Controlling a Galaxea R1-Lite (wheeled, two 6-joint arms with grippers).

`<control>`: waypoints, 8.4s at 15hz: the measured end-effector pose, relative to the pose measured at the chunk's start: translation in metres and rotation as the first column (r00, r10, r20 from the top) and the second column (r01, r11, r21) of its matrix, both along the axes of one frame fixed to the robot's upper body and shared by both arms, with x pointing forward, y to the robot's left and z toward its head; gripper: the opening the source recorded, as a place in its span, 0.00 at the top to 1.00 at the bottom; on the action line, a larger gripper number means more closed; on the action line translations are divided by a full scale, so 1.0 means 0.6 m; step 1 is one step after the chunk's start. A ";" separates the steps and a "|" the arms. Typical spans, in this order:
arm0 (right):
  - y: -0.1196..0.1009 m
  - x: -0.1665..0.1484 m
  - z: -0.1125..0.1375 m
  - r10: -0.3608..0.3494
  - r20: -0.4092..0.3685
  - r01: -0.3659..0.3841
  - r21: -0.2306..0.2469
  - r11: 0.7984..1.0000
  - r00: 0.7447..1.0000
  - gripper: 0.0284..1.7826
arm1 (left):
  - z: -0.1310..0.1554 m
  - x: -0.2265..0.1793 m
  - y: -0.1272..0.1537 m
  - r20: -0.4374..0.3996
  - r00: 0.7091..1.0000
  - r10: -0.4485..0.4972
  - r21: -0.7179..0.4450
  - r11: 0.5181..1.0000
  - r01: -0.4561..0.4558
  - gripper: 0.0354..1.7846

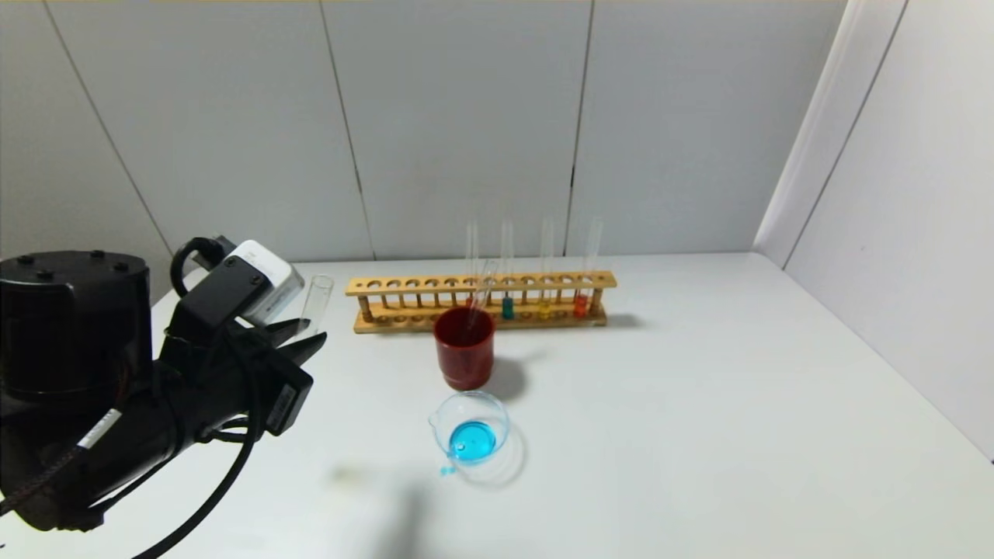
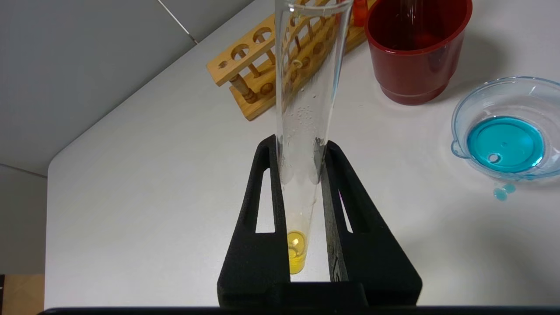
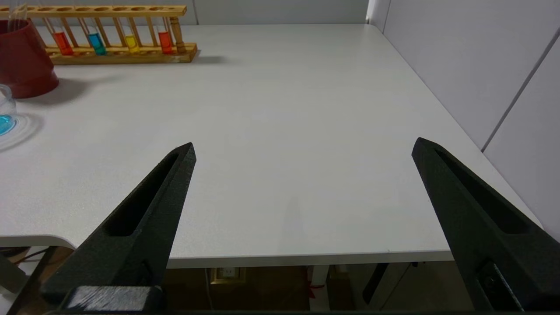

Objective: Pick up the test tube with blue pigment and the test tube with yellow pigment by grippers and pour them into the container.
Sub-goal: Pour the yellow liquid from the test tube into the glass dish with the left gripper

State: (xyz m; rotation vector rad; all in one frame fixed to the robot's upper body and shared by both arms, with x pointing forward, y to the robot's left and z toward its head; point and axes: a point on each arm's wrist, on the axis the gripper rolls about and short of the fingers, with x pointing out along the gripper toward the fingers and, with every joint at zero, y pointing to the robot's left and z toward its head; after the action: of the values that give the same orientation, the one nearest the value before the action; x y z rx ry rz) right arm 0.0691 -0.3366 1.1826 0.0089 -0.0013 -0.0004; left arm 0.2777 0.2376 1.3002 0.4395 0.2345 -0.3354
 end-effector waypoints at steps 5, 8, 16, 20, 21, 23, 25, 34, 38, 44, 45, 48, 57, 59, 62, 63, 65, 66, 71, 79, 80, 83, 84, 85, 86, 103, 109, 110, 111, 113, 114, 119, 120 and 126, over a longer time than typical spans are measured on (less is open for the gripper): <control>0.000 0.000 0.000 0.000 0.000 0.000 0.000 1.000 1.000 0.03 | -0.015 0.025 -0.023 0.014 1.000 -0.019 0.011 1.000 0.018 0.87; 0.000 0.000 0.000 0.000 0.000 0.000 0.000 1.000 1.000 0.03 | -0.021 0.032 -0.027 0.002 1.000 -0.018 0.016 1.000 0.018 0.87; 0.000 0.000 0.000 0.000 0.000 0.000 0.000 1.000 1.000 0.03 | -0.024 0.056 -0.033 0.059 0.997 -0.052 0.124 0.991 0.045 0.87; 0.000 0.000 0.000 0.000 0.000 0.000 0.000 1.000 1.000 0.03 | -0.024 0.054 -0.039 0.064 0.995 -0.073 0.136 0.989 0.063 0.87; 0.000 0.000 0.000 0.000 0.000 0.000 0.000 1.000 1.000 0.03 | -0.026 0.053 -0.039 0.057 0.996 -0.068 0.128 0.990 0.061 0.87; 0.000 0.000 0.000 0.000 0.000 0.000 0.000 1.000 1.000 0.03 | -0.028 0.052 -0.035 0.037 0.998 -0.048 0.092 0.995 0.045 0.87; 0.000 0.000 0.000 0.000 0.000 0.000 0.000 1.000 1.000 0.03 | -0.026 0.056 -0.022 0.030 1.000 -0.009 0.060 0.998 0.007 0.87; 0.000 0.000 0.000 0.000 0.000 0.000 0.000 1.000 1.000 0.03 | 0.010 0.033 0.080 0.026 0.998 0.052 -0.016 0.999 -0.052 0.87; 0.000 0.000 0.000 0.000 0.000 0.000 0.000 1.000 1.000 0.03 | 0.020 -0.006 0.101 0.016 0.999 -0.028 -0.064 0.998 0.029 0.87; 0.000 0.000 0.000 0.000 0.000 0.000 0.000 1.000 1.000 0.03 | 0.020 -0.046 0.128 0.006 0.981 -0.195 -0.122 0.973 0.194 0.87; 0.000 0.000 0.000 0.000 0.000 0.000 0.000 1.000 1.000 0.03 | 0.021 -0.048 0.128 0.018 0.976 -0.216 -0.102 0.971 0.217 0.87; 0.000 0.000 0.000 0.000 0.000 0.000 0.000 1.000 1.000 0.03 | 0.018 -0.051 0.126 0.032 0.961 -0.274 0.002 0.962 0.274 0.87; 0.000 0.000 0.000 0.000 0.000 0.000 0.000 1.000 1.000 0.03 | 0.007 -0.047 0.120 -0.027 0.950 -0.312 0.063 0.948 0.313 0.87; 0.000 0.000 0.000 0.000 0.000 0.000 0.000 1.000 1.000 0.03 | 0.005 -0.042 0.110 -0.036 0.942 -0.334 0.066 0.940 0.336 0.87; 0.000 0.000 0.000 0.000 0.000 0.000 0.000 1.000 1.000 0.03 | 0.000 -0.029 0.091 -0.045 0.935 -0.351 0.085 0.931 0.354 0.87; 0.000 0.000 0.000 0.000 0.000 0.000 0.000 1.000 1.000 0.03 | -0.001 -0.024 0.083 -0.041 0.935 -0.352 0.096 0.930 0.354 0.87; 0.000 0.000 0.000 0.000 0.000 0.000 0.000 1.000 1.000 0.03 | -0.004 -0.013 0.066 -0.033 0.938 -0.344 0.122 0.931 0.345 0.87; 0.000 0.000 0.000 0.000 0.000 0.000 0.000 1.000 1.000 0.03 | -0.007 -0.007 0.059 -0.034 0.939 -0.341 0.133 0.930 0.342 0.87; 0.000 0.000 0.000 0.000 0.000 0.000 0.000 1.000 1.000 0.03 | -0.023 0.013 0.024 -0.043 0.941 -0.336 0.188 0.922 0.338 0.87; 0.000 0.000 0.000 0.000 0.000 0.000 0.000 1.000 1.000 0.03 | -0.058 0.044 -0.031 -0.040 0.945 -0.325 0.298 0.899 0.322 0.87; 0.000 0.000 0.000 0.000 0.000 0.000 0.000 1.000 1.000 0.03 | -0.062 0.045 -0.035 -0.048 0.945 -0.324 0.307 0.895 0.323 0.87; 0.000 0.000 0.000 0.000 0.000 0.000 0.000 1.000 1.000 0.03 | -0.079 0.041 -0.059 -0.075 0.939 -0.335 0.335 0.879 0.340 0.87; 0.000 0.000 0.000 0.000 0.000 0.000 0.000 1.000 1.000 0.03 | -0.082 0.041 -0.066 -0.071 0.939 -0.336 0.345 0.875 0.340 0.87; 0.000 0.000 0.000 0.000 0.000 0.000 0.000 1.000 1.000 0.03 | -0.085 0.041 -0.074 -0.063 0.940 -0.334 0.361 0.871 0.334 0.87; 0.000 0.000 0.000 0.000 0.000 0.000 0.000 1.000 1.000 0.03 | -0.088 0.040 -0.079 -0.063 0.943 -0.327 0.378 0.867 0.326 0.87; 0.000 0.000 0.000 0.000 0.000 0.000 0.000 1.000 1.000 0.03 | -0.075 0.058 -0.096 -0.086 0.932 -0.352 0.665 0.677 0.316 0.87; 0.000 0.000 0.000 0.000 0.000 0.000 0.000 1.000 1.000 0.03 | -0.052 0.070 -0.107 -0.080 0.922 -0.378 0.774 0.559 0.296 0.87; 0.000 0.000 0.000 0.000 0.000 0.000 0.000 1.000 1.000 0.03 | -0.046 0.073 -0.110 -0.069 0.921 -0.383 0.779 0.556 0.290 0.87; 0.000 0.000 0.000 0.000 0.000 0.000 0.000 1.000 1.000 0.03 | -0.043 0.074 -0.112 -0.067 0.920 -0.385 0.782 0.552 0.288 0.87; 0.000 0.000 0.000 0.000 0.000 0.000 0.000 1.000 1.000 0.03 | -0.045 0.072 -0.113 -0.079 0.921 -0.381 0.798 0.529 0.288 0.87; 0.000 0.000 0.000 0.000 0.000 0.000 0.000 1.000 1.000 0.03 | -0.044 0.069 -0.117 -0.078 0.924 -0.374 0.808 0.520 0.278 0.87; 0.000 0.000 0.000 0.000 0.000 0.000 0.000 1.000 1.000 0.03 | -0.047 0.059 -0.129 -0.075 0.930 -0.359 0.839 0.481 0.253 0.87; 0.000 0.000 0.000 0.000 0.000 0.000 0.000 1.000 1.000 0.03 | -0.047 0.056 -0.131 -0.074 0.933 -0.352 0.846 0.474 0.245 0.87; 0.000 0.000 0.000 0.000 0.000 0.000 0.000 1.000 1.000 0.03 | -0.061 0.050 -0.129 -0.096 0.940 -0.329 0.869 0.434 0.240 0.87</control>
State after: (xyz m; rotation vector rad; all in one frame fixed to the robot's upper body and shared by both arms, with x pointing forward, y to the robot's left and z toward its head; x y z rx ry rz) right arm 0.0691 -0.3366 1.1826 0.0092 -0.0013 -0.0004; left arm 0.3076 0.1601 1.2635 1.5562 0.2312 -0.5228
